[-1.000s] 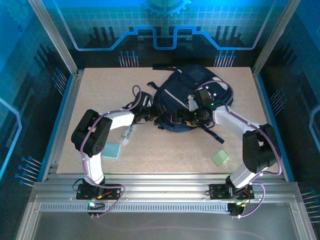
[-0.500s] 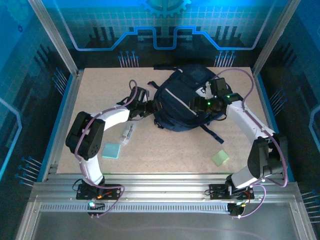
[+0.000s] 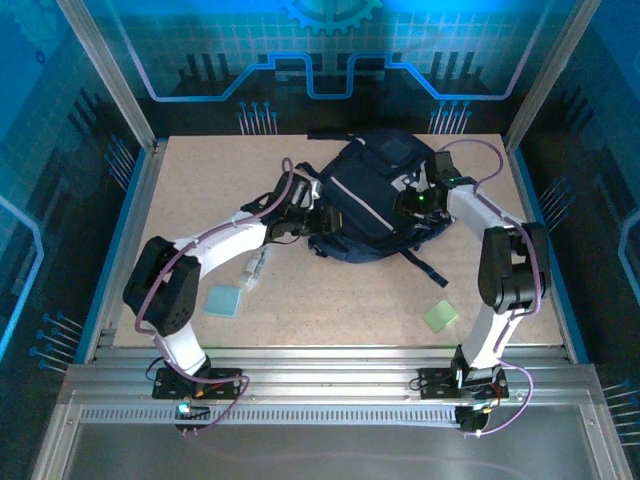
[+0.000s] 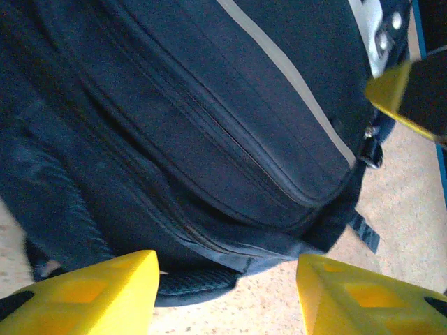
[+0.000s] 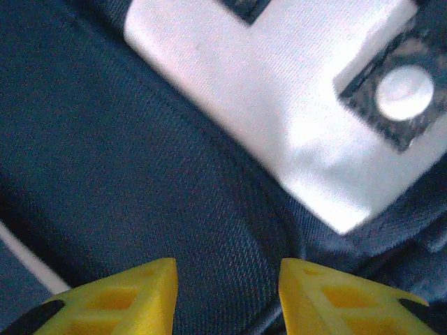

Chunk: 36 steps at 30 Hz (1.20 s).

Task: Pack the student bag

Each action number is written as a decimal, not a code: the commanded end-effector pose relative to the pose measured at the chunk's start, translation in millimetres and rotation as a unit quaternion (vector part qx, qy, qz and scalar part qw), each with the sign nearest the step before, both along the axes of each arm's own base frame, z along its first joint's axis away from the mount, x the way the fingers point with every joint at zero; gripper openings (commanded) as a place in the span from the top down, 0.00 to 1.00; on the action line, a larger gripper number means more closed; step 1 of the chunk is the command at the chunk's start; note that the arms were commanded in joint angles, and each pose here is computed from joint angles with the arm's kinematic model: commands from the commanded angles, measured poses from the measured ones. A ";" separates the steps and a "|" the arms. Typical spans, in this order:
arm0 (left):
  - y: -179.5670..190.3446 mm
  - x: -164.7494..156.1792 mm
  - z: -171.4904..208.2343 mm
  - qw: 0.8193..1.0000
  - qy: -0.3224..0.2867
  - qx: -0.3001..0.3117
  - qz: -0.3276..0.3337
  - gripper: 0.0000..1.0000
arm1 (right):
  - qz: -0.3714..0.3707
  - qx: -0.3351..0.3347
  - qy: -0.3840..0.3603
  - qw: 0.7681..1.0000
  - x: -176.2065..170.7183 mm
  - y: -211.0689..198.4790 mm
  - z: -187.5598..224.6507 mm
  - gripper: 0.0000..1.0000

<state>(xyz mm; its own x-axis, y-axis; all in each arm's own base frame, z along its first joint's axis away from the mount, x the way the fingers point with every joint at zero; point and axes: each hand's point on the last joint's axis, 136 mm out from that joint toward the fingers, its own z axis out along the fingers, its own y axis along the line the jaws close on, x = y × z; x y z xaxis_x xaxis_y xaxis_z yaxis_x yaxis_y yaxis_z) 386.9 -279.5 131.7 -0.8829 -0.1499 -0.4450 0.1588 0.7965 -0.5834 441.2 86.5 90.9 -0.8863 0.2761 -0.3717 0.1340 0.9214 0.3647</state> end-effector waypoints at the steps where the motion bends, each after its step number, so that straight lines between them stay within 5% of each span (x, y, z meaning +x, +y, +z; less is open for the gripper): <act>1: -17.6 2.7 -1.1 0.999 0.012 -0.028 -0.014 0.44 | -0.004 0.032 -0.015 0.999 20.2 3.6 6.6 0.56; 3: -23.8 5.2 -8.1 0.999 0.022 -0.041 -0.011 0.43 | -0.007 0.042 -0.012 0.999 21.1 6.3 4.4 0.50; 5: -28.0 9.1 -16.4 0.998 0.032 -0.047 -0.008 0.41 | -0.016 0.043 -0.008 0.999 21.9 5.5 3.7 0.32; 8: -31.6 13.3 -28.8 0.998 0.047 -0.040 -0.009 0.40 | -0.033 0.021 -0.007 0.999 19.9 -2.5 3.0 0.24; 30: 12.6 19.5 -63.7 0.996 0.086 0.022 0.013 0.38 | 0.002 -0.135 0.004 0.991 -8.3 -39.0 -6.0 0.22; 36: 14.0 21.8 -64.2 0.996 0.086 0.028 0.016 0.38 | 0.039 -0.061 -0.007 0.997 -0.2 -11.5 -14.7 0.26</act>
